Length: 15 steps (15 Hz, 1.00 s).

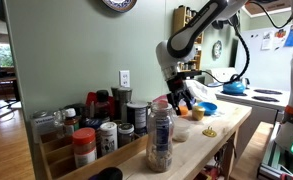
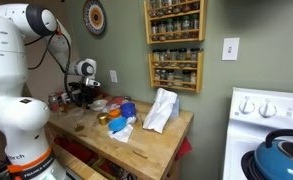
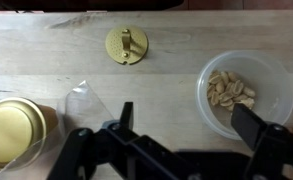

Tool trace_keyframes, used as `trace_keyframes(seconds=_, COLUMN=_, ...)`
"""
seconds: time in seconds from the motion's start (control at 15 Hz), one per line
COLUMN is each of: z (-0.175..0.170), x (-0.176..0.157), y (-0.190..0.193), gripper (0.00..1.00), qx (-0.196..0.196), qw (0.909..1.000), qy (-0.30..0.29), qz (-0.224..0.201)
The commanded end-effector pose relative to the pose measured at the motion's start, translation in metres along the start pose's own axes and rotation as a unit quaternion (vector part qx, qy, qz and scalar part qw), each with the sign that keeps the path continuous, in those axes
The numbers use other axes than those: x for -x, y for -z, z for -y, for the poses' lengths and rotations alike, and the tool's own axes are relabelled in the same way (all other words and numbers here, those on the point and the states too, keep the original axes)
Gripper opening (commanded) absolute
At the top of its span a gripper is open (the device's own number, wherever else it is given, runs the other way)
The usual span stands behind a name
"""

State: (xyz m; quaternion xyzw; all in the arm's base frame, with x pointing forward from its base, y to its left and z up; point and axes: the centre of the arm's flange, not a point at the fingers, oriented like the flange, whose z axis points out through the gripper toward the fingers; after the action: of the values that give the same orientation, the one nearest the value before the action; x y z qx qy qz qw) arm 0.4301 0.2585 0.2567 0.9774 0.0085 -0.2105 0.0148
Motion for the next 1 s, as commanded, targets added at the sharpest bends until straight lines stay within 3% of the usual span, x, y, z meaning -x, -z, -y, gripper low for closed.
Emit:
trace_keyframes(seconds=0.0, z=-0.004, x=0.012, y=-0.016, gripper=1.0, qx=-0.021, qw=0.999, qy=0.037, qz=-0.017)
trace_keyframes(seconds=0.33, z=-0.007, x=0.016, y=-0.024, gripper=0.97, qx=-0.032, qw=0.9974, qy=0.061, qz=-0.022)
trace_keyframes(seconds=0.4, z=-0.007, x=0.016, y=-0.026, gripper=0.8, qx=-0.033, qw=0.997, qy=0.066, qz=-0.02)
trace_keyframes(seconds=0.53, z=-0.005, x=0.016, y=-0.029, gripper=0.7, qx=-0.034, qw=0.9967, qy=0.072, qz=-0.019)
trace_keyframes(seconds=0.73, z=-0.003, x=0.016, y=-0.031, gripper=0.45, qx=-0.032, qw=0.9965, qy=0.076, qz=-0.017)
trace_keyframes(seconds=0.8, z=-0.002, x=0.016, y=-0.032, gripper=0.59, qx=-0.03, qw=0.9966, qy=0.074, qz=-0.016)
trace_keyframes(seconds=0.87, z=0.0, x=0.016, y=-0.032, gripper=0.83, qx=-0.032, qw=0.9968, qy=0.072, qz=-0.015)
trace_keyframes(seconds=0.93, z=0.002, x=0.015, y=-0.032, gripper=0.83, qx=-0.032, qw=0.9972, qy=0.066, qz=-0.015)
